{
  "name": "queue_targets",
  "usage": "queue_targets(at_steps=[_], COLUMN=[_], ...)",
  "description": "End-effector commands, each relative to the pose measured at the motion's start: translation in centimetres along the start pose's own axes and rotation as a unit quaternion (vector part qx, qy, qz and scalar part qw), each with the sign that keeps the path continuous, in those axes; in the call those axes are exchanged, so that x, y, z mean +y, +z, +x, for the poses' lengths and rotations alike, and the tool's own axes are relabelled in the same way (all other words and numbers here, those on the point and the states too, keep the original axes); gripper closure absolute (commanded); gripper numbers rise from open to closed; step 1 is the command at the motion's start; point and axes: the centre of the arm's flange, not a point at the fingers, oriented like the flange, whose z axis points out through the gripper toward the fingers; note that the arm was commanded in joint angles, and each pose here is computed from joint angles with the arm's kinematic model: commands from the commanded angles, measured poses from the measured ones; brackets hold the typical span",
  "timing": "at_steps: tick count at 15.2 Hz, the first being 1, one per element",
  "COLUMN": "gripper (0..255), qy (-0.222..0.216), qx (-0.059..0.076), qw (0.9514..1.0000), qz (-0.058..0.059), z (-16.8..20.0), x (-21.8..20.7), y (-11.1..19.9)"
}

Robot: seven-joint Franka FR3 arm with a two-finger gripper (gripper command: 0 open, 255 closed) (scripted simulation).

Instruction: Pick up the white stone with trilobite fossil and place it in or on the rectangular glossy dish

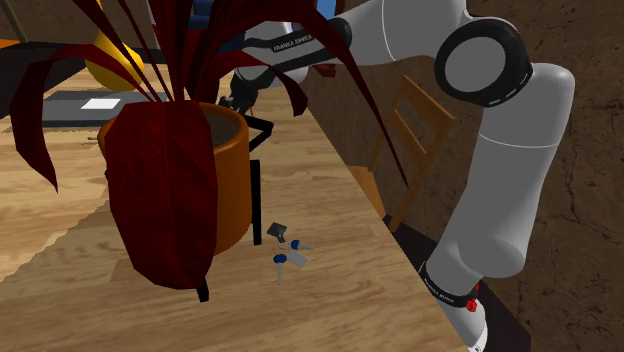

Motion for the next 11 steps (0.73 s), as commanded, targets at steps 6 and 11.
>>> queue_targets(at_steps=[6, 11], gripper=[0, 0], qy=[0.0, 0.0], qx=[0.0, 0.0], qw=[1.0, 1.0], qz=[0.0, 0.0], z=[0.1, 0.1], x=[0.0, 0.0], y=[-3.9, -5.0])
